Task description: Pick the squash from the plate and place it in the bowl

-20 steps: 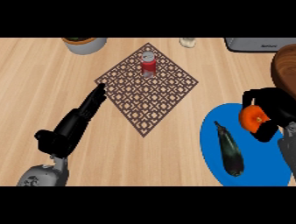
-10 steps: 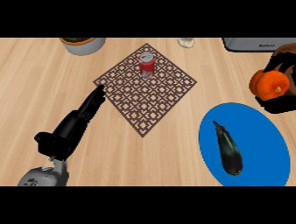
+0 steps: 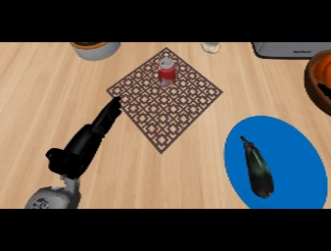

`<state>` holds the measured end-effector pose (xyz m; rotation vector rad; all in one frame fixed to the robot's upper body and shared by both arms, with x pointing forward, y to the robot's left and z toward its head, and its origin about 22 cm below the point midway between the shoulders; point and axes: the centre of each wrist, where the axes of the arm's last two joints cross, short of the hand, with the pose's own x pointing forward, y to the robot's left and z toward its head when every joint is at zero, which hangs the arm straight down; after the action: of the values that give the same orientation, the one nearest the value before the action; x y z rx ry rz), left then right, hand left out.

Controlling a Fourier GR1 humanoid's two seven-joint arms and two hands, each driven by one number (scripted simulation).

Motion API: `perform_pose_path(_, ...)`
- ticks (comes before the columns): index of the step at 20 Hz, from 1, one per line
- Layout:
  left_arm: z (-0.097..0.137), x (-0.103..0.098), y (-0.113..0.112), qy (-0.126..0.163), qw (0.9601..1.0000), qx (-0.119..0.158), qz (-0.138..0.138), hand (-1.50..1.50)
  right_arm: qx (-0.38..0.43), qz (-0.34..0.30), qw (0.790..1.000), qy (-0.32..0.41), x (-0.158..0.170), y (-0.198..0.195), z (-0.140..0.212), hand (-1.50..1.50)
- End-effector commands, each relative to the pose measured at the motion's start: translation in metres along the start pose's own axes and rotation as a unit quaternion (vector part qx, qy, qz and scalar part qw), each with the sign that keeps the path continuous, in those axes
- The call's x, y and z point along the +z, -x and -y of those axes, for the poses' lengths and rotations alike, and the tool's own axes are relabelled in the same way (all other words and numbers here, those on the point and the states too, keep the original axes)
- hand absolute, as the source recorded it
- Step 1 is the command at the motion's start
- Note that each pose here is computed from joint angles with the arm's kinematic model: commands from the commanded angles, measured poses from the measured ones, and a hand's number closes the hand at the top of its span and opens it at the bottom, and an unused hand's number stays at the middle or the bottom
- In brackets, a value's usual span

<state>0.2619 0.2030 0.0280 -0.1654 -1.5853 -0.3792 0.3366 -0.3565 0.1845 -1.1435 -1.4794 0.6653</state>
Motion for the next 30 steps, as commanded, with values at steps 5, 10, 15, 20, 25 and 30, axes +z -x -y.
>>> perform_pose_path(5, -0.010, -0.003, -0.013, -0.002, 1.0000, -0.002, 0.005, 0.00, 0.084, -0.022, 0.993, 0.086, -0.027, 0.056, 0.006, 1.50)
perform_pose_path(10, 0.002, -0.005, 0.002, 0.014, 0.9999, 0.002, 0.006, 0.00, 0.102, -0.042, 0.992, 0.067, -0.038, 0.099, 0.002, 1.50)
perform_pose_path(15, 0.006, -0.015, -0.010, 0.021, 0.9997, 0.002, 0.012, 0.00, 0.065, -0.134, 0.984, -0.097, -0.033, 0.119, -0.020, 1.50)
perform_pose_path(20, 0.004, 0.001, -0.001, 0.022, 0.9997, 0.001, 0.014, 0.00, -0.015, -0.096, 0.988, -0.123, -0.031, 0.141, -0.009, -1.50)
perform_pose_path(25, 0.016, -0.009, -0.011, 0.031, 0.9994, -0.001, 0.015, 0.00, -0.046, -0.075, 0.994, -0.062, -0.032, 0.138, -0.027, -1.50)
perform_pose_path(30, 0.013, -0.016, -0.012, 0.026, 0.9996, 0.004, 0.011, 0.00, -0.133, -0.100, 0.985, 0.041, -0.038, 0.148, 0.018, -1.50)
